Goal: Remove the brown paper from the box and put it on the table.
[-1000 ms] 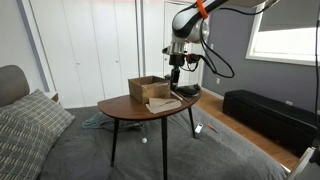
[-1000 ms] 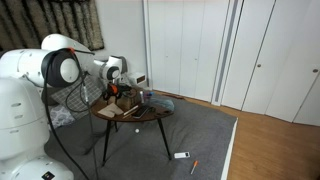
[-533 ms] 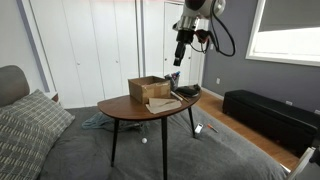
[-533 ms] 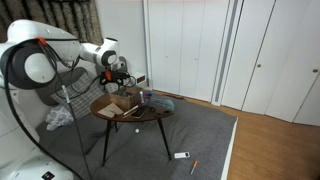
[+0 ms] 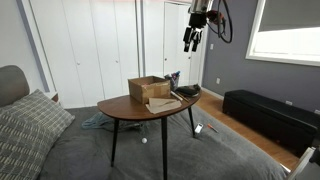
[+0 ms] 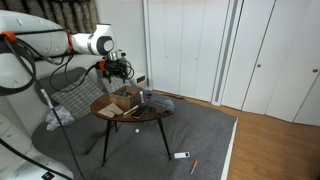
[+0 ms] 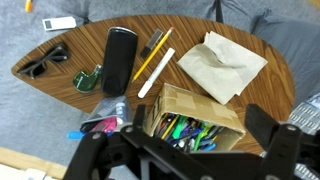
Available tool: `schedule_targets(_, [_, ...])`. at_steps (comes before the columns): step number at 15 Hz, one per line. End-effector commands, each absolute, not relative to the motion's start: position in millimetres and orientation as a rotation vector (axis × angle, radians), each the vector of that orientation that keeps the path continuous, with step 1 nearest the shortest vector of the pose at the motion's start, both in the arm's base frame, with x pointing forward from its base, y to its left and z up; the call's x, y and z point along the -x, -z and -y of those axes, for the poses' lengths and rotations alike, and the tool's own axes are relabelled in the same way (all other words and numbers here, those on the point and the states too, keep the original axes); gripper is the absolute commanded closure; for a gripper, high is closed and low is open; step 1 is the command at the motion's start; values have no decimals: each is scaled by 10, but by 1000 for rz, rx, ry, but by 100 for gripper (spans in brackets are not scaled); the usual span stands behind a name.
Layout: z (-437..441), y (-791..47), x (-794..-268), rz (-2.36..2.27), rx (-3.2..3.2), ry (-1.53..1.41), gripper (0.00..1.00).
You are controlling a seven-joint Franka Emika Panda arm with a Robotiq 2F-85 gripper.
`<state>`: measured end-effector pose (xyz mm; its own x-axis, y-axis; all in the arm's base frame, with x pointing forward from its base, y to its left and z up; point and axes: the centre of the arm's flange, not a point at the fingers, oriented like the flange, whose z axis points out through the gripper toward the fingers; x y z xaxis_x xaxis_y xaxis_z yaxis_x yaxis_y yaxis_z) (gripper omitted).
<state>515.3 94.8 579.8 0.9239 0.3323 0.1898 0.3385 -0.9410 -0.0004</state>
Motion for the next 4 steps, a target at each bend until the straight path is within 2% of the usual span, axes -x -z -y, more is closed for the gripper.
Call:
schedule_targets(1, [-938, -5823, -5129, 508, 3060, 291, 0])
schedule_targets(4, [-929, -5821, -5112, 485, 3068, 286, 0])
